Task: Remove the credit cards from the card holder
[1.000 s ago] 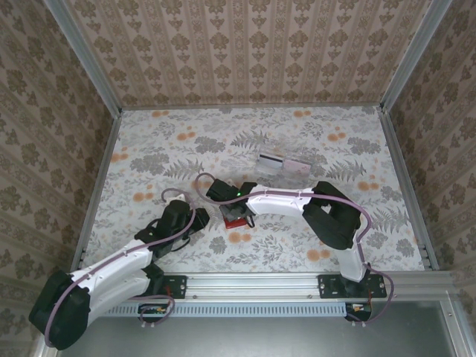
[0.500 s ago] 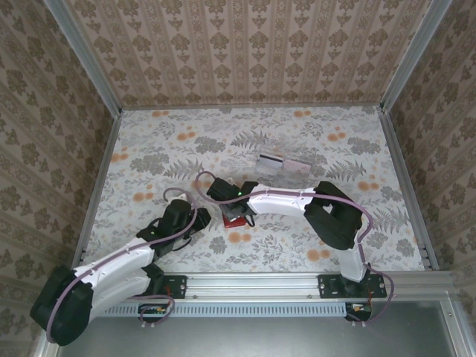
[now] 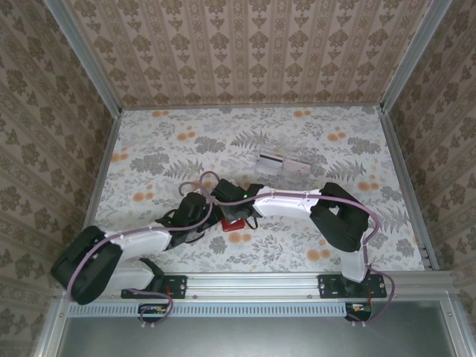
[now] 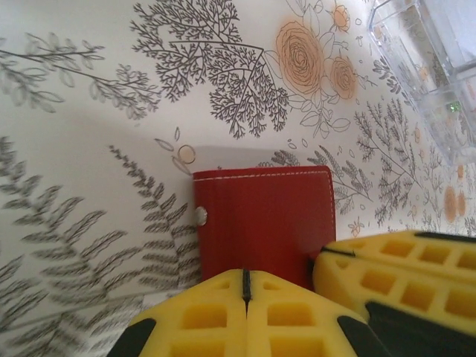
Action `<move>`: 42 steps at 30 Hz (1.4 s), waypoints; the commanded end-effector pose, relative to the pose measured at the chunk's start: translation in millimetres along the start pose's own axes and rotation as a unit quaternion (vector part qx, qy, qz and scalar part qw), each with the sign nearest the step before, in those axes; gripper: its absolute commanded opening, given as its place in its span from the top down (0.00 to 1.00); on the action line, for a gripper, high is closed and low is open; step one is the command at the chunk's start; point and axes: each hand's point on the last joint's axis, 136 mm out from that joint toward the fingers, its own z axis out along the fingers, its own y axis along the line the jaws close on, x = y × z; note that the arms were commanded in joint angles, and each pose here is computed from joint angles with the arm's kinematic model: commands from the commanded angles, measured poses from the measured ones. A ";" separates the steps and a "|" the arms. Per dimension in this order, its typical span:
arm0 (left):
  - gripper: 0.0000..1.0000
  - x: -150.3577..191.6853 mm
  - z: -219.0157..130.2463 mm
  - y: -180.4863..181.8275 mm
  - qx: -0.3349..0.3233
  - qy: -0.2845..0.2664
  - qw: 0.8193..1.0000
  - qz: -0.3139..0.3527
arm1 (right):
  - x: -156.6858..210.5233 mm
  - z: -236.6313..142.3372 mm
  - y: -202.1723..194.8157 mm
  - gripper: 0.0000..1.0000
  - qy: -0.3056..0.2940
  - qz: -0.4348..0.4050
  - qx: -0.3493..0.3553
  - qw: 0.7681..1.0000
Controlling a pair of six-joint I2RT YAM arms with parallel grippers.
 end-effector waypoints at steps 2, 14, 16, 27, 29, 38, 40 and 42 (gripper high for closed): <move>1.00 -4.6 12.5 -26.2 0.040 0.003 0.999 -0.019 | 1.2 -4.4 6.2 1.00 0.000 0.029 -0.036 0.999; 1.00 26.3 17.8 45.0 -0.128 0.030 0.991 -0.035 | -5.6 -18.2 -2.3 1.00 -0.032 0.116 -0.118 0.986; 1.00 30.4 21.0 51.6 -0.139 0.036 0.989 -0.038 | -8.8 -23.7 -6.3 1.00 -0.046 0.136 -0.139 0.980; 0.95 14.6 18.9 11.1 -0.085 0.033 0.996 -0.006 | -15.6 -60.3 -28.4 1.00 -0.092 0.198 -0.205 0.954; 0.74 0.2 4.5 -0.4 -0.089 0.015 0.996 0.021 | -18.1 -68.6 -29.6 1.00 -0.100 0.200 -0.208 0.952; 0.28 -50.7 -65.5 -9.0 -0.084 -0.061 0.993 0.053 | -48.3 -95.1 -6.5 1.00 -0.122 0.213 -0.275 0.930; 0.28 -52.4 -75.1 -4.5 -0.082 -0.067 0.993 0.053 | -55.0 -100.1 1.1 1.00 -0.124 0.210 -0.287 0.926; 0.28 -53.1 -82.1 -0.6 -0.080 -0.073 0.993 0.050 | -60.3 -103.5 5.9 1.00 -0.126 0.208 -0.292 0.925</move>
